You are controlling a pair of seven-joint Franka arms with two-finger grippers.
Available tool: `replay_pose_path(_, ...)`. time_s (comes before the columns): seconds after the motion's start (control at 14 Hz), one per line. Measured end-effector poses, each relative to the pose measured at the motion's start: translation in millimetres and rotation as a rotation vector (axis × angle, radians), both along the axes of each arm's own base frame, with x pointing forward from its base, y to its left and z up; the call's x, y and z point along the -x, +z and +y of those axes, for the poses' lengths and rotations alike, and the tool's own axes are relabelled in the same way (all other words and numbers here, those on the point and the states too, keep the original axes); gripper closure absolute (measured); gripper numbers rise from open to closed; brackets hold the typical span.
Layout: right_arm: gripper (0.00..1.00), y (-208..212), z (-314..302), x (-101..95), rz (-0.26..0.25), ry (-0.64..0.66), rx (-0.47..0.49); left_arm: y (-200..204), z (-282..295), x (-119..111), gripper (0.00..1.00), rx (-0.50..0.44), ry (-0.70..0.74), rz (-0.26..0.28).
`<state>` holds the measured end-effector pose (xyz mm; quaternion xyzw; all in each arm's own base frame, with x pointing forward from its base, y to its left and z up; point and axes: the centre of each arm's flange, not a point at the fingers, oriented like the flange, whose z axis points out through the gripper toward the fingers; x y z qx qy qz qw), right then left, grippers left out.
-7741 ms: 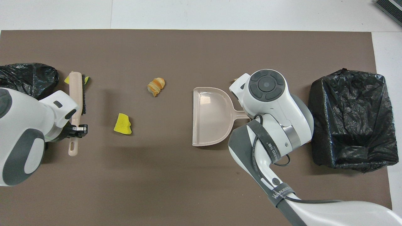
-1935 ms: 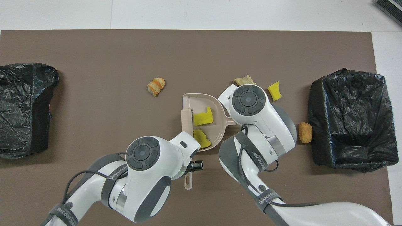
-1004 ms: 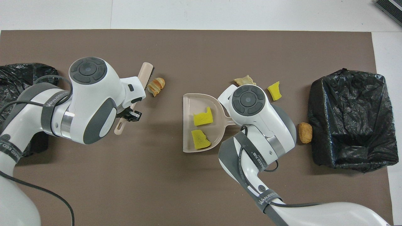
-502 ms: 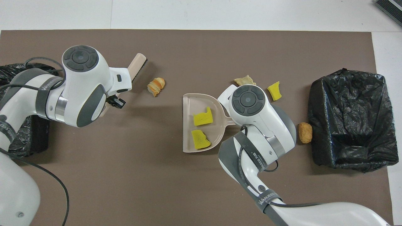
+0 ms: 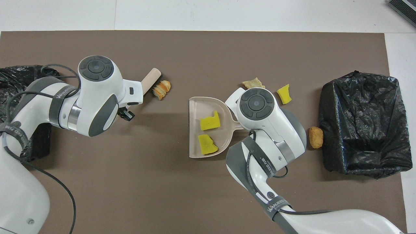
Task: Sweep and dump trash in bin
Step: 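Move the brush with the left gripper behind the bread chunk, then sweep the bread chunk into the dustpan with the left gripper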
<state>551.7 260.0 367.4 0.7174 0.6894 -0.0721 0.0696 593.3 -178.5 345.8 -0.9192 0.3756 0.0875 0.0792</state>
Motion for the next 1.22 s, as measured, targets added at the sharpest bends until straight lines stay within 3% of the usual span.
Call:
replay_pose_path(0.22, 0.67, 0.0, 0.1, 0.0, 0.000, 0.000, 0.000, 3.4, -17.1, 23.0, 0.74, -0.007, -0.141, 0.081)
replay_pose_path(0.57, 0.67, 0.0, 0.1, 0.1, 0.000, 0.000, 0.000, 1.3, -76.6, 89.5, 0.74, 0.063, -0.209, 0.185)
replay_pose_path(0.79, 0.67, -0.1, 0.1, 0.1, 0.000, 0.000, 0.000, 5.7, -109.3, 119.4, 0.74, 0.123, -0.125, 0.244)
replay_pose_path(1.22, 0.67, -0.2, 0.1, 0.1, 0.000, 0.000, 0.000, 25.5, -119.4, 135.8, 0.74, 0.114, 0.170, 0.254)
